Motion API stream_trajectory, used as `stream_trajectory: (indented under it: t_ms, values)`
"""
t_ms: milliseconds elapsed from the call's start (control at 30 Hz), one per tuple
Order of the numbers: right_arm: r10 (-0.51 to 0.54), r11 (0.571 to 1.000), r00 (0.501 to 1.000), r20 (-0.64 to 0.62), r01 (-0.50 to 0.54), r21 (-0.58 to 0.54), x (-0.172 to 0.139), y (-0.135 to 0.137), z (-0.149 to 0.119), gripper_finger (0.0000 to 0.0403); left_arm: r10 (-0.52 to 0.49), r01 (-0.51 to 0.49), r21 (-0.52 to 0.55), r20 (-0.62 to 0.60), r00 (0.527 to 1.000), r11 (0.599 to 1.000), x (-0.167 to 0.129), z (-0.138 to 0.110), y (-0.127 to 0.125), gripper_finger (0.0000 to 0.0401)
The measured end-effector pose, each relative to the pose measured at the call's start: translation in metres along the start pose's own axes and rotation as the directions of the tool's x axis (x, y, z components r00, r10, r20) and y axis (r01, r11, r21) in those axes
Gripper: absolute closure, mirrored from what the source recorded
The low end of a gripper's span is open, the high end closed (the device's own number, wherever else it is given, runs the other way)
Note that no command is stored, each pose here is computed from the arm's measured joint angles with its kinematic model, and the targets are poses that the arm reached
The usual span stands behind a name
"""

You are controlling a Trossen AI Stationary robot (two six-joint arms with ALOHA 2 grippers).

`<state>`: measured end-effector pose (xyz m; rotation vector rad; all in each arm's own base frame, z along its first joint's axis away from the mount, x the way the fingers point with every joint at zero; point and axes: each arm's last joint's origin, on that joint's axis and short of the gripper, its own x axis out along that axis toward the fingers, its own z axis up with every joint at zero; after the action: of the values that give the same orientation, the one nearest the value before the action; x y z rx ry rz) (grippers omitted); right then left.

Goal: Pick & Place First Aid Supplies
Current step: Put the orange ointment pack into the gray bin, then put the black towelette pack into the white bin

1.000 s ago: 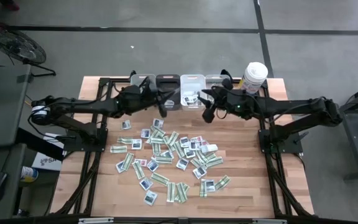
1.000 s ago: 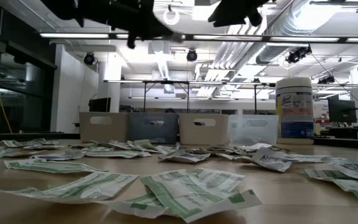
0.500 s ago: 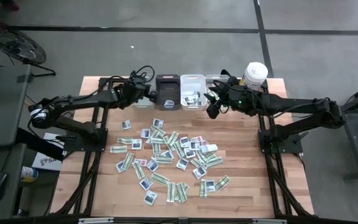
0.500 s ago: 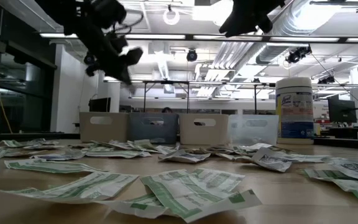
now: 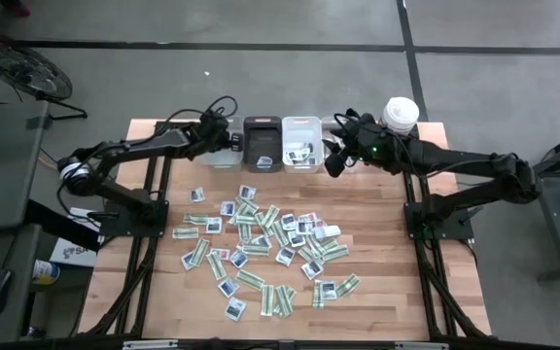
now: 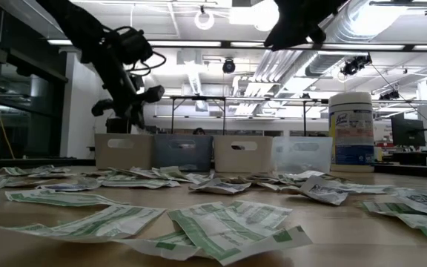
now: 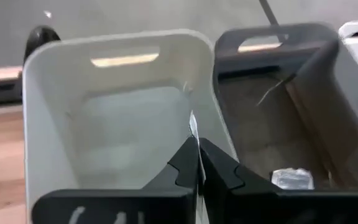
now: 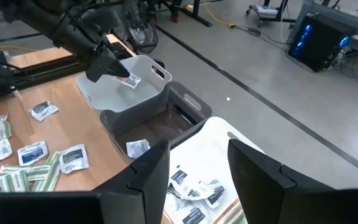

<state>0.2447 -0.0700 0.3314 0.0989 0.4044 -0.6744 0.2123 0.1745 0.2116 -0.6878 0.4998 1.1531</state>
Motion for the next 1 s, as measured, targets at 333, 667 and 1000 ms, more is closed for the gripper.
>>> stream_trajectory:
  t_ms: [333, 667, 1000]
  values:
    - [0.040, 0.999, 0.999, -0.020, -0.040, -0.004, 0.005, -0.011, 0.001, 0.0245, -0.012, 0.014, 0.058, -0.023, 1.000, 0.998, 0.004, 0.005, 0.008, 0.0301]
    - [0.030, 0.999, 0.999, -0.027, -0.030, 0.023, 0.010, -0.025, 0.002, 0.0245, -0.052, 0.048, 0.180, 0.017, 0.999, 0.982, -0.029, 0.016, 0.017, 0.0284]
    - [-0.009, 0.998, 0.999, -0.031, 0.011, 0.065, 0.013, -0.036, 0.002, 0.0245, -0.161, 0.212, 0.490, -0.144, 0.976, 0.845, -0.079, 0.006, 0.034, 0.0284]
